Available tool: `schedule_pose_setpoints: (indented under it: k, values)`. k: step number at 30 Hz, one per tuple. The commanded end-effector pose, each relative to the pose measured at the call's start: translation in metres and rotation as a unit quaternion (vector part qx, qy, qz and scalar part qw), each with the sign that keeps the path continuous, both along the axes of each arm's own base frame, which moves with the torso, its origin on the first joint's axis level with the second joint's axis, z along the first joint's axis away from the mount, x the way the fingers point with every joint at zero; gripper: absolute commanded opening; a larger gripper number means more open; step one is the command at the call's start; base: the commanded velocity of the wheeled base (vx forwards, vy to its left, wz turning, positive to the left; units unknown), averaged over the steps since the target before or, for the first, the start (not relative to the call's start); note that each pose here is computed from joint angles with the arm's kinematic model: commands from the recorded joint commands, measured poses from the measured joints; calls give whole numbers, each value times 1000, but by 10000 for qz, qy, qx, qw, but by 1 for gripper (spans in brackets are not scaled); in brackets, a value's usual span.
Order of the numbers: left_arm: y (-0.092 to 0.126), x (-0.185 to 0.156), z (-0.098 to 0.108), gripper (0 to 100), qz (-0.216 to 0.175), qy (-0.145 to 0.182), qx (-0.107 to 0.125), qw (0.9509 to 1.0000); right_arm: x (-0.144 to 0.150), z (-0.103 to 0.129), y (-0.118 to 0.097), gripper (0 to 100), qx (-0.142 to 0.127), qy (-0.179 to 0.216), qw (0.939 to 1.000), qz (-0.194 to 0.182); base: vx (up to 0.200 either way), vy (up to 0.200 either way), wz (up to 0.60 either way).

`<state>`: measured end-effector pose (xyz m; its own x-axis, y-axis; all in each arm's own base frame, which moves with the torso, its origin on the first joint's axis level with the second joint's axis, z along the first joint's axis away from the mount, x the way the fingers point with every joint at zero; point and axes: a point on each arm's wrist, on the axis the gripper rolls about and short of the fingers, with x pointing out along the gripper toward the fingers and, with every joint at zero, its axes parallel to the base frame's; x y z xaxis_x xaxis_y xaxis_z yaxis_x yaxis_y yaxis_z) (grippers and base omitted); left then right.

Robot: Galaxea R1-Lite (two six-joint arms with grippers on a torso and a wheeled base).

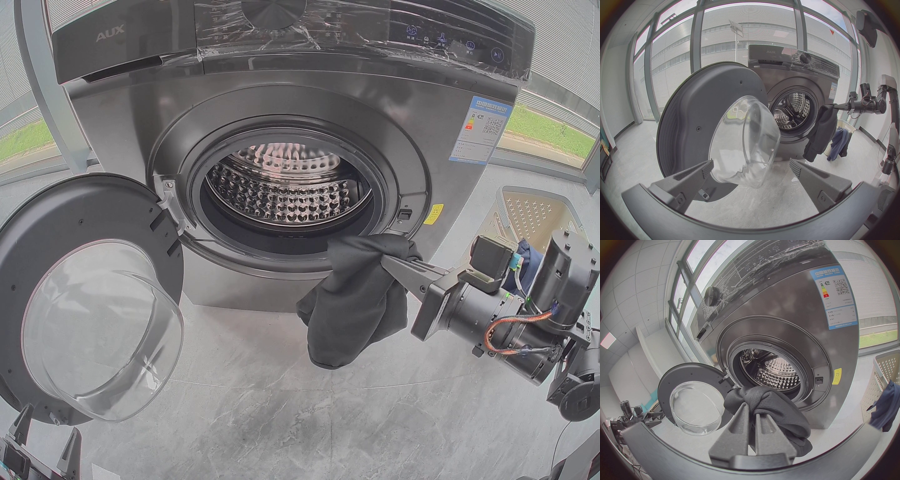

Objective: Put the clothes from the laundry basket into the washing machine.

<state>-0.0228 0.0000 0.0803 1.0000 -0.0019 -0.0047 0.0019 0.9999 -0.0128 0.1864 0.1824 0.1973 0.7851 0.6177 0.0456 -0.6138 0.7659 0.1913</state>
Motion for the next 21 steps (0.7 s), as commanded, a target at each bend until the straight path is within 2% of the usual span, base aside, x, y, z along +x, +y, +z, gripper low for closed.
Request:
schedule_pose_setpoints:
  k: [1, 8, 14, 16, 17, 19, 21]
  values:
    - [0, 0, -5, 100, -6, 0, -13, 10000, 2, -3, 5, 0, -33, 32, 10000, 33, 0, 0, 0]
    - [0, 0, -5, 100, -29, -1, 110, 9999, 5, -9, 15, 0, -49, 58, 9999, 118, 0, 0, 0]
    - [0, 0, -4, 100, -36, -55, 102, 9999, 7, -12, 23, 0, -4, 46, 9998, 188, 0, 0, 0]
    - [0, -3, 14, 100, -4, -445, 51, 9990, 10, -12, 26, 0, 35, 9, 9998, 188, 0, 0, 0]
    - [-1, -6, 33, 100, -2, -751, 54, 9972, 11, -12, 27, 0, 63, -18, 9998, 188, 0, 0, 0]
    - [0, -4, 49, 100, -101, -775, 60, 9969, 11, -12, 33, 0, 118, -70, 9996, 257, 0, 0, 0]
    - [-1, -2, 52, 100, -255, -676, 62, 9974, 12, -12, 37, 0, 141, -90, 9994, 296, 0, 0, 0]
